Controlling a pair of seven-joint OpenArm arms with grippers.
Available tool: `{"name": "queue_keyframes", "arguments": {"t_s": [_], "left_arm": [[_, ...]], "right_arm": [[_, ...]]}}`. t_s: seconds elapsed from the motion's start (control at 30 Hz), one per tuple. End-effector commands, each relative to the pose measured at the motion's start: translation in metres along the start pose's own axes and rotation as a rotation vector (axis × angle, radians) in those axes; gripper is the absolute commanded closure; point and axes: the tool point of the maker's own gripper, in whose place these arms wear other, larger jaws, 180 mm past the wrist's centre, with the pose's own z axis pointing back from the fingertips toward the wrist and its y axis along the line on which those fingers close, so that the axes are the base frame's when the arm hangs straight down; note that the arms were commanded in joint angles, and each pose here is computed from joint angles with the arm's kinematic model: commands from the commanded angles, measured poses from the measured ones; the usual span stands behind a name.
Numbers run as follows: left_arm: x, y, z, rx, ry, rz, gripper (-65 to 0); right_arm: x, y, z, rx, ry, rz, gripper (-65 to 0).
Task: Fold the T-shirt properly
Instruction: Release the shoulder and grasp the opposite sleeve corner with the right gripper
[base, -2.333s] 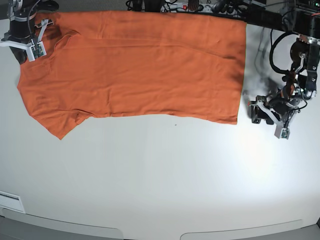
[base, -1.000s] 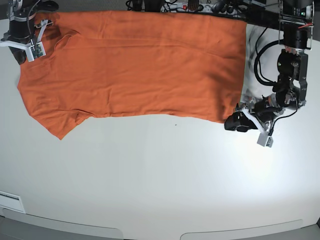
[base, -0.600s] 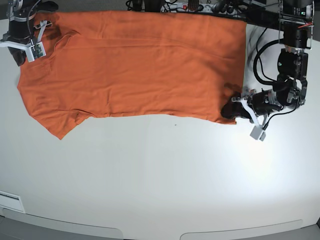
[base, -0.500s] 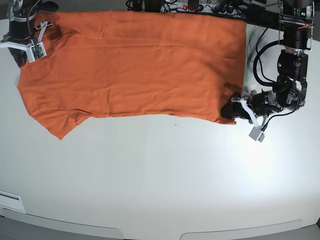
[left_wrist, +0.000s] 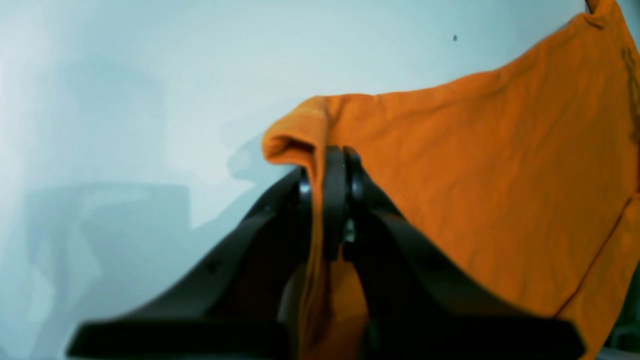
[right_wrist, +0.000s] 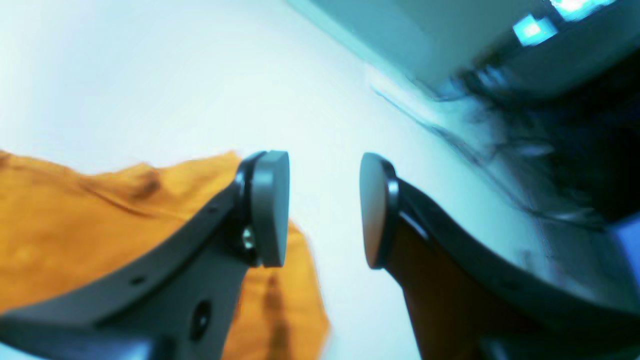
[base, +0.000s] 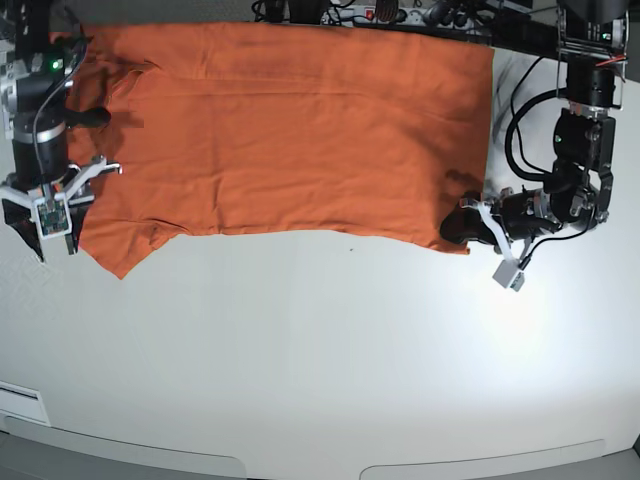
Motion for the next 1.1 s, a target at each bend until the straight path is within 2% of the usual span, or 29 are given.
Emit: {"name": "queue_keyframes", "arguments": {"t_s": [0.0,0.17,0.33,0.53,0.7,0.8,1.07], "left_arm": [[-0.006,0.012,0.006,0.055,0.049,-0.023,0.0],[-0.011,0.012,0.004,0.056,0.053,-0.017,0.0],[-0.011,0.011,0.003,0.053,0.052,-0.017,0.0],[-0.011,0.011,0.004,0.053,0.052,-0.017,0.0],[-0.011,0.011,0.004,0.053,0.051,-0.017,0.0],[-0.010,0.011,0.003,0.051,0.049,-0.015,0.0],[-0.010,0.010,0.004,0.048,0.048,-0.014,0.0]], "right_arm": [[0.004,-0.013,-0.011,-0.027,-0.016,0.001,-25.9],[-0.022,-0.027,-0.079,0.066,0.090,-0.142,-25.9],[-0.028,-0.025,-0.132,0.297,0.169,-0.403,-25.9],[-0.040,-0.025,-0.166,0.515,0.264,-0.713,-25.7],[-0.066,-0.014,-0.174,0.608,0.350,-0.901,-25.7],[-0.079,0.003,-0.170,0.652,0.403,-0.952,-25.6],[-0.086,0.073,-0.155,0.811,0.488,-0.939,-25.4]]}}
